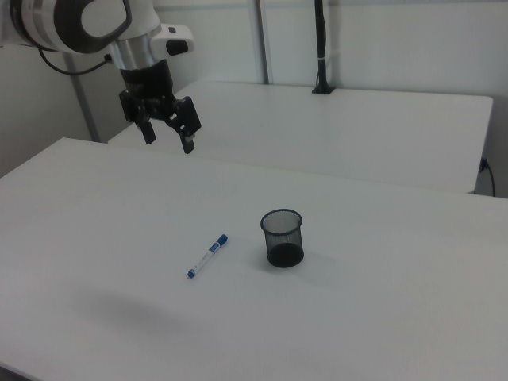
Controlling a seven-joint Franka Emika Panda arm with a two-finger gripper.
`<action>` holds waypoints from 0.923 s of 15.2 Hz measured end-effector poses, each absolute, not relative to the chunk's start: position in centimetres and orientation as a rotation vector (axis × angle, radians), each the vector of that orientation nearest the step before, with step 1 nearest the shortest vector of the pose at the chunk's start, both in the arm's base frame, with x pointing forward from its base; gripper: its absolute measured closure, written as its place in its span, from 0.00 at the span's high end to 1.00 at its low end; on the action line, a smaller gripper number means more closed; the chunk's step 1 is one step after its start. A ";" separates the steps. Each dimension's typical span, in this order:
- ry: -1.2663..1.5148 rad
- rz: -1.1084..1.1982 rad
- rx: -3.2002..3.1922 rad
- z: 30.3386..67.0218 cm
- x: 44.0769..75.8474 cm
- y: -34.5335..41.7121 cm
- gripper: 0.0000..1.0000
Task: Insert the marker
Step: 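Move the open gripper down over the blue-capped white marker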
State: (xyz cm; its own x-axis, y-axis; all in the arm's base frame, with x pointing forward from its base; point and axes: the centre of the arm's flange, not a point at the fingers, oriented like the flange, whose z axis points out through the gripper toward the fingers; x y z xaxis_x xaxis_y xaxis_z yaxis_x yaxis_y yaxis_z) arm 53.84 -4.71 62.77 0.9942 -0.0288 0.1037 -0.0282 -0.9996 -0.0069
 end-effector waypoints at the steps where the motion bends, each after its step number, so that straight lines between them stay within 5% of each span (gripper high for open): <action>1: 0.037 -0.162 -3.132 62.7 53.8 -4.7 1.00; 7: -0.370 -0.008 -3.137 57.4 55.7 -5.3 1.00; 14: -0.076 -0.105 -3.207 45.3 62.9 -4.2 1.00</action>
State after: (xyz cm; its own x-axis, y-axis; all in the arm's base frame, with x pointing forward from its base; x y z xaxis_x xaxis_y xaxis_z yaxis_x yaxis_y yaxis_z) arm 62.87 -4.23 45.26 0.9967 0.0492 0.0639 0.0448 -0.9966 0.0693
